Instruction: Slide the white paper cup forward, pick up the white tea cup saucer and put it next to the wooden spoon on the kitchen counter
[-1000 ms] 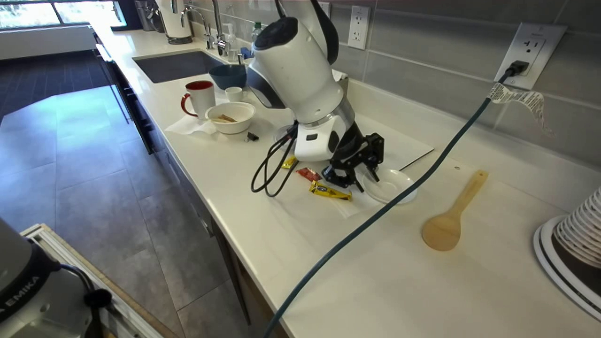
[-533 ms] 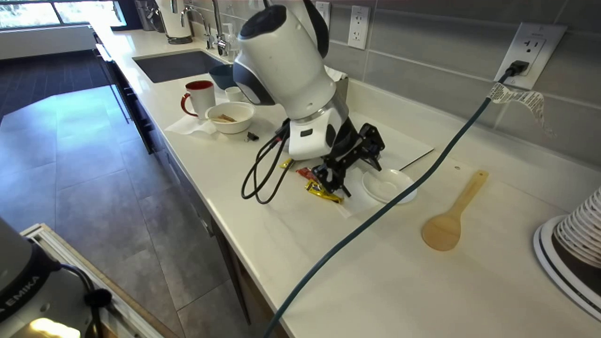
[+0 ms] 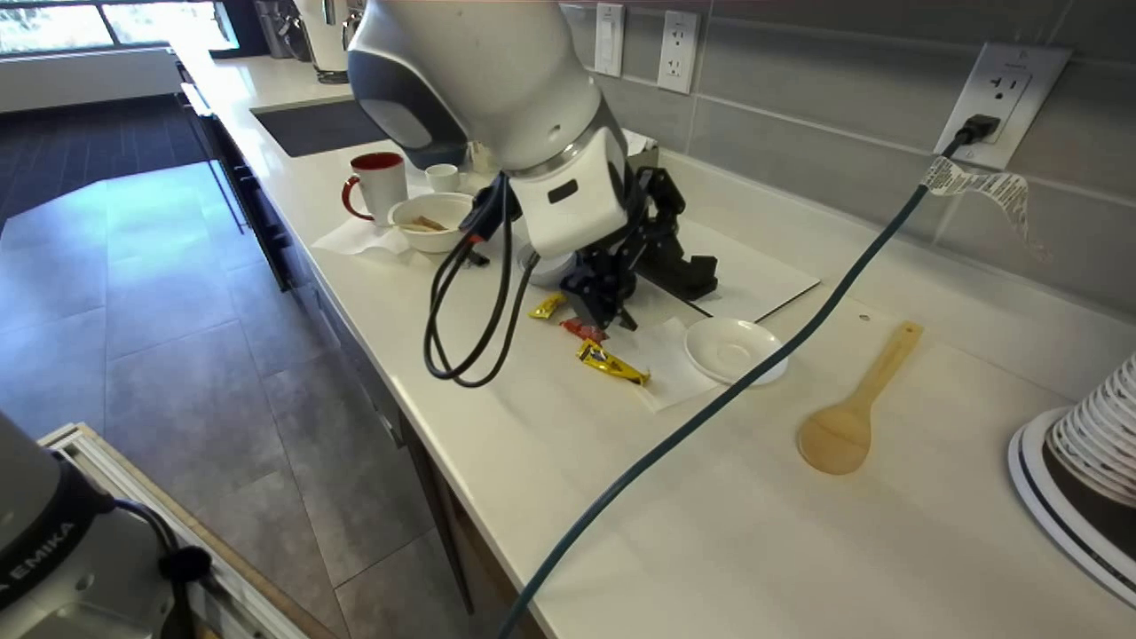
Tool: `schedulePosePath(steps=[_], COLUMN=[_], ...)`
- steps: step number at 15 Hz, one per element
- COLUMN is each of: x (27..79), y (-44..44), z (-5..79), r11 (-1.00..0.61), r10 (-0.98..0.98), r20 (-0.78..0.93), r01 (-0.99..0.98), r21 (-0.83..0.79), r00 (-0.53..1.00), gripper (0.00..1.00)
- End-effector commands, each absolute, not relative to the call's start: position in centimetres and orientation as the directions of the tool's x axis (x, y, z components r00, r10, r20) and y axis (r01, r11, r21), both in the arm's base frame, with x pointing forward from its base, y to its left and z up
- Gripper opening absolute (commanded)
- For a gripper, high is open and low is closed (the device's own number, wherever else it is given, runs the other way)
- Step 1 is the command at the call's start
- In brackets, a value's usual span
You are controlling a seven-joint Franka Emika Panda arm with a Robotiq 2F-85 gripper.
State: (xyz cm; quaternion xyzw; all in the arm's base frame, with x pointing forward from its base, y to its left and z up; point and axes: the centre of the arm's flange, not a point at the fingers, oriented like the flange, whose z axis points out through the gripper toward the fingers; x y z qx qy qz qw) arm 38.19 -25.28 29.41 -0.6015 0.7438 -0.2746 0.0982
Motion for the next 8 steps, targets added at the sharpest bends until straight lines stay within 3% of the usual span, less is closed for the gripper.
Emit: schedulePosePath(steps=[1, 5, 6, 8], x=[35.7, 34.9, 35.7, 35.3], y=[-23.4, -22.2, -22.6, -22.3], z=[32.2, 32.3, 27.2, 27.3], r11=[-0.017, -0.214, -0.140, -0.188], r10=[-0.984, -0.972, -0.980, -0.974], r20=[0.167, 0.180, 0.189, 0.189], r01=[-0.889, -0.895, -0.903, -0.900], r21=[-0.458, -0.391, -0.406, -0.394], r00=[-0.067, 0.154, 0.067, 0.120], gripper=[1.00, 1.00, 1.00, 1.00])
